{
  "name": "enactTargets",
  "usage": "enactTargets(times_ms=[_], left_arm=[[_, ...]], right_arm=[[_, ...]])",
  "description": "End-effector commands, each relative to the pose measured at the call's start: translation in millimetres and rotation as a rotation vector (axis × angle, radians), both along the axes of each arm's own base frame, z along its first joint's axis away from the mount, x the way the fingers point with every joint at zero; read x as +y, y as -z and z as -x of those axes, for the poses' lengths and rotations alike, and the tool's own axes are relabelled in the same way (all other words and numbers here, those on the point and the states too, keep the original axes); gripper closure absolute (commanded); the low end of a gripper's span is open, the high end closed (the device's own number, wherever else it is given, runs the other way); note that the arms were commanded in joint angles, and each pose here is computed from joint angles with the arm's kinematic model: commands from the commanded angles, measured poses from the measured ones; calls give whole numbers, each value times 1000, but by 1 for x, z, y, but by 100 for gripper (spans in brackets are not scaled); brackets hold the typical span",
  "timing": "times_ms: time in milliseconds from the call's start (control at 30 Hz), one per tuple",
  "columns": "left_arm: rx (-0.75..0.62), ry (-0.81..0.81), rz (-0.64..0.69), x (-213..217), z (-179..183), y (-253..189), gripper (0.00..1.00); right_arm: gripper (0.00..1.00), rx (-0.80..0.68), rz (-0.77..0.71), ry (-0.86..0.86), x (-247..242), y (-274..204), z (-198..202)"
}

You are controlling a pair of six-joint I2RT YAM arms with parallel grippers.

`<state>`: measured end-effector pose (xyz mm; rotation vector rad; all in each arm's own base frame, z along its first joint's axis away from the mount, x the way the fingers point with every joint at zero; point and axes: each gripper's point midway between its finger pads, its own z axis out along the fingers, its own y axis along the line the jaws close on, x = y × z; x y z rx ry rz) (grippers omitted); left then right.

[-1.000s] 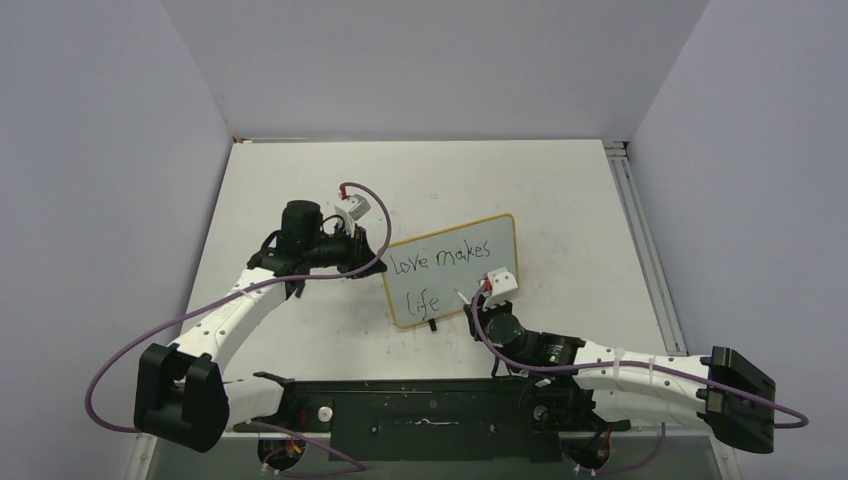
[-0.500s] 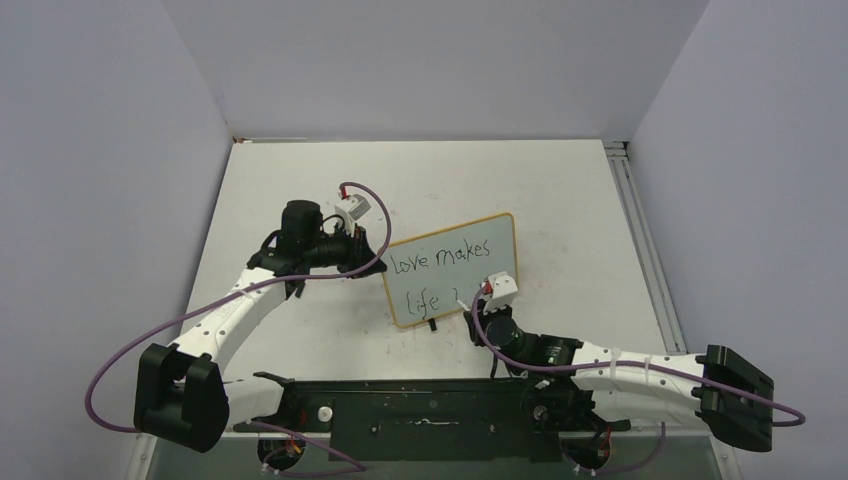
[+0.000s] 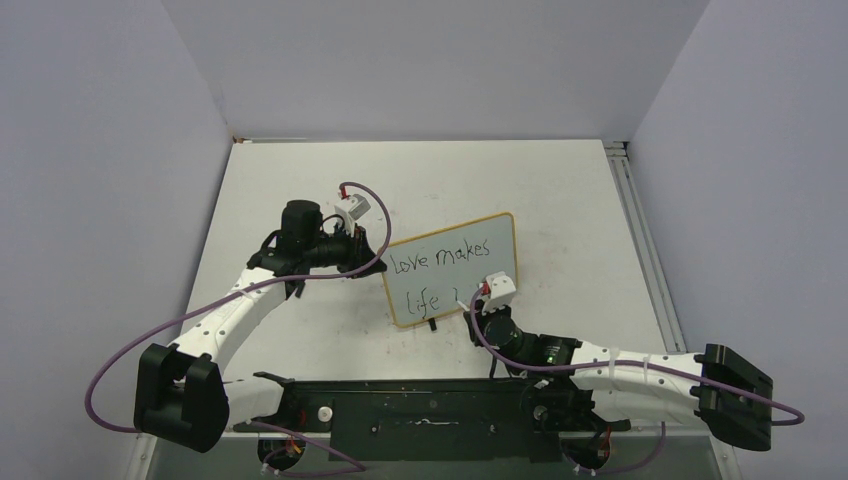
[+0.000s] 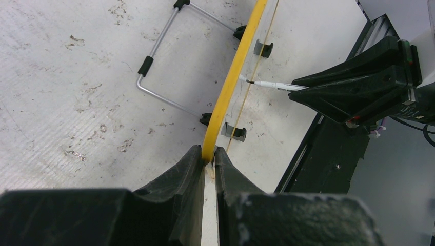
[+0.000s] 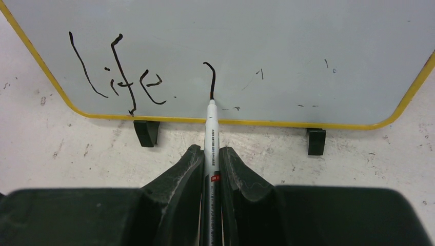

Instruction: Write a sentence on the whiteboard

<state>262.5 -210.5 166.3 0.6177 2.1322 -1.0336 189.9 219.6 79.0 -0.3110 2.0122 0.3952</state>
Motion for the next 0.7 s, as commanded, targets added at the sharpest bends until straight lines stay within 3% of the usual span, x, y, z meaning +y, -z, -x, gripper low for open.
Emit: enactTargets(times_ms=[0, 667], left_arm=[[-33, -6, 0, -1, -7, -11, 100], [-31, -6, 1, -1, -8, -11, 100]], right_arm=[[95, -81, -21, 52, 2, -29, -16], [95, -101, -14, 109, -11, -30, -20]])
